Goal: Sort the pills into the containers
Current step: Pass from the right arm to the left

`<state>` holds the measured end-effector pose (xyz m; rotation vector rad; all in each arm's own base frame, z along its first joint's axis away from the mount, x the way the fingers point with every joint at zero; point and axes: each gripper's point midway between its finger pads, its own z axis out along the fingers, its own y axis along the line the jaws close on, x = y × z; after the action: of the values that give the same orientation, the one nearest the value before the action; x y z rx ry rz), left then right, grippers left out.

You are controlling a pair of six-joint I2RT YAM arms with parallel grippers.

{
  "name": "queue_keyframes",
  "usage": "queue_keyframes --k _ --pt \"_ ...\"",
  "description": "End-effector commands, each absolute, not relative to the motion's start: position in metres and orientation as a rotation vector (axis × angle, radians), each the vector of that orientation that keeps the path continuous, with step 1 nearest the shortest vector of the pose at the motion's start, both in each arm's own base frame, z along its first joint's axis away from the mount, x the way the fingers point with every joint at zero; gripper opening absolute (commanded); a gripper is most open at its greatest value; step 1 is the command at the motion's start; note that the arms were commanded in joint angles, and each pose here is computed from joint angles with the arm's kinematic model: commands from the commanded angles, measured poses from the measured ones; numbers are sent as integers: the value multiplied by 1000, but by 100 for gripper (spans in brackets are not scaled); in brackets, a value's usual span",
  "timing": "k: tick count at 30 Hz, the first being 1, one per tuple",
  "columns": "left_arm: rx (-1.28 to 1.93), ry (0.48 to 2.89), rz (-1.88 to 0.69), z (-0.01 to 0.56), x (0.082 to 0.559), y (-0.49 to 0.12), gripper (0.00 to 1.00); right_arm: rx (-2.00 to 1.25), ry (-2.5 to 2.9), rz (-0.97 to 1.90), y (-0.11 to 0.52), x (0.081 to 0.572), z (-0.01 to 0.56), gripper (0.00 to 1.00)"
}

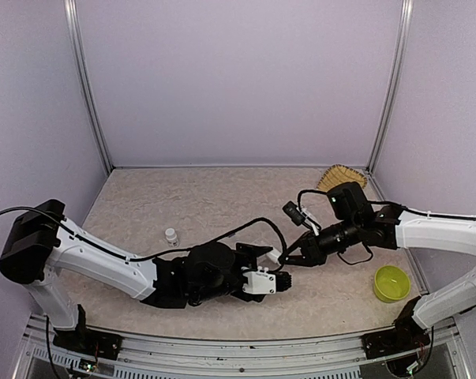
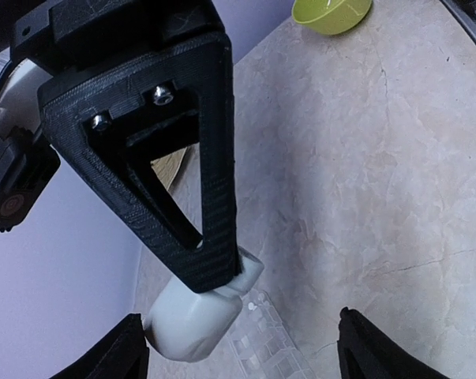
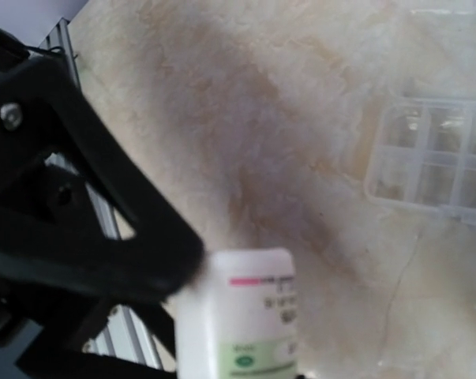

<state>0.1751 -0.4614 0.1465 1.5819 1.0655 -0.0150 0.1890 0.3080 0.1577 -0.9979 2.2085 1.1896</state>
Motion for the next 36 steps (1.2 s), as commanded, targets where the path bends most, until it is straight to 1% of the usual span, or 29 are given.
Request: queue_keyframes --k 1,3,7,12,16,18,20,22,28,29,31,35,36 --pt "1574 1019 69 159 182 -471 79 -1039 2182 1221 315 183 167 19" --pt "1575 1013 82 159 183 -472 77 -1050 2185 1226 317 180 165 18" --pt "1582 1006 78 160 181 -477 65 -1080 2188 1241 321 174 162 18" --pt "1622 1018 93 151 181 -478 55 -1091 2178 1254 322 169 164 18" --pt "1638 1029 104 146 181 -479 50 -1104 2166 1276 322 165 164 18" --pt "1641 1033 106 145 182 -478 46 -1108 2166 1276 322 165 163 18" --pt "1641 1037 106 144 182 -479 44 -1110 2164 1282 322 164 163 17" --pt "1641 1041 106 144 182 -479 38 -1113 2158 1289 322 163 164 17" --pt "1636 1055 102 142 183 -479 29 -1116 2138 1297 323 163 168 18" --pt "1632 1060 101 142 183 -479 27 -1114 2140 1296 323 163 167 18" --pt "1620 1077 90 142 184 -479 27 -1115 2137 1297 323 164 168 21" --pt "1566 1133 44 145 185 -480 19 -1111 2128 1298 324 164 169 28" --pt "1551 1150 26 146 186 -480 16 -1108 2127 1293 323 164 169 29"
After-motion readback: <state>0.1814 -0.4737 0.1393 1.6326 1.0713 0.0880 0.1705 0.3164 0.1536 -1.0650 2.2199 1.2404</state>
